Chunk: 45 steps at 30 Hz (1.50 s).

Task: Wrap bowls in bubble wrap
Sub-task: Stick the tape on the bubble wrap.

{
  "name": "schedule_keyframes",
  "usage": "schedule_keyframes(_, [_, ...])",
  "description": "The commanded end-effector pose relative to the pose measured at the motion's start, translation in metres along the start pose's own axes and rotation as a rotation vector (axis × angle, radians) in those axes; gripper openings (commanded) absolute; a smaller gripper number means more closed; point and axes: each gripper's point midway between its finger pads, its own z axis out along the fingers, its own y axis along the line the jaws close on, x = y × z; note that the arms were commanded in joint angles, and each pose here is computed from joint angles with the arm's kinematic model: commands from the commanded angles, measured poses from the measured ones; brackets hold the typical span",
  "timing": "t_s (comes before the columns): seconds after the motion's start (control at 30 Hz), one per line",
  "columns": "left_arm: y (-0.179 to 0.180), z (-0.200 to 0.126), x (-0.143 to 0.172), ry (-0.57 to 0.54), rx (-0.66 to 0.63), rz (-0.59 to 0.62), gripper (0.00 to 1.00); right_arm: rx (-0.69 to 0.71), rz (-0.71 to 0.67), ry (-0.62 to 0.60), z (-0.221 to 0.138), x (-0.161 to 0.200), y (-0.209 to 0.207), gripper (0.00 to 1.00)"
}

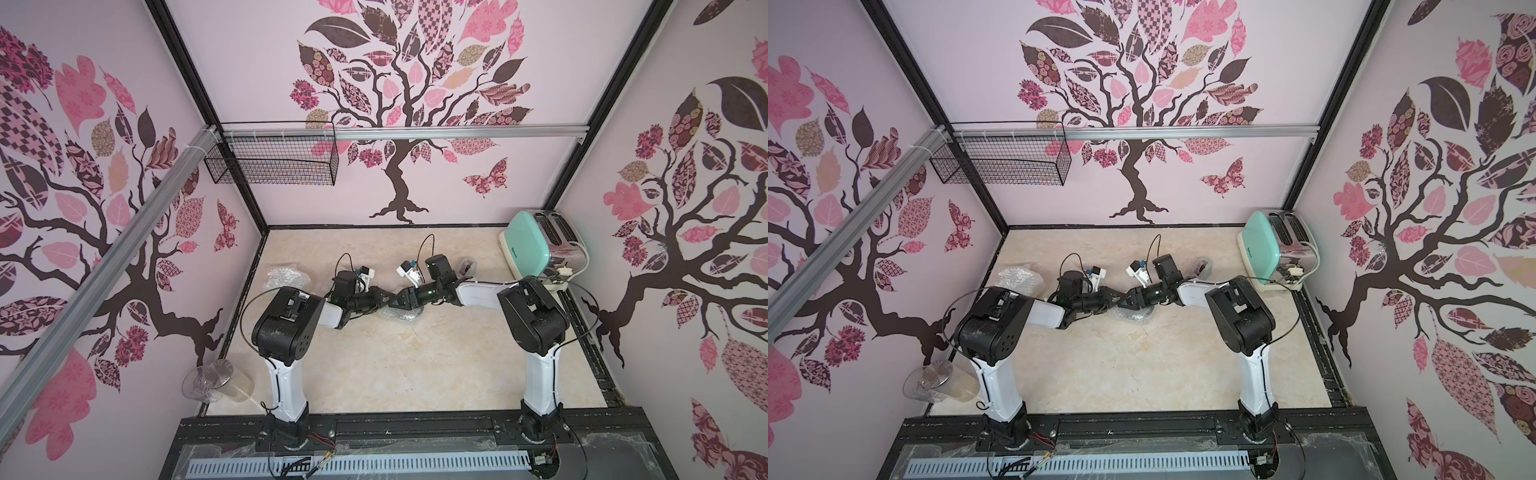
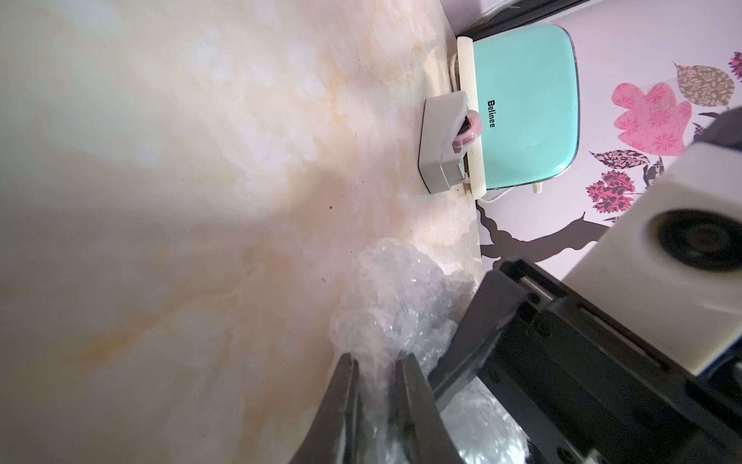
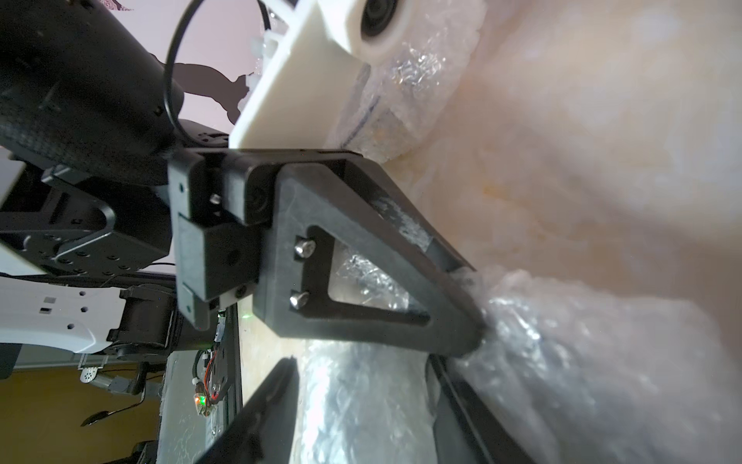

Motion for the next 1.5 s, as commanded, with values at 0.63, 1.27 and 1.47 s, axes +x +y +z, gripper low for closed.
schedule_keyframes(0.63, [0.018, 0.016, 0.033, 0.019, -0.126, 0.035, 0.00, 0.206, 0.209, 0.029, -0.004, 0.036, -0.031, 0.59])
schedule_keyframes(1.27, [0.012, 0.004, 0.030, -0.058, -0.141, 0.084, 0.00, 0.409, 0.398, -0.048, -0.030, 0.033, -0.046, 0.63])
schedule_keyframes(1.47, [0.009, 0.000, 0.031, -0.077, -0.139, 0.096, 0.00, 0.459, 0.393, -0.095, -0.041, 0.026, -0.045, 0.64])
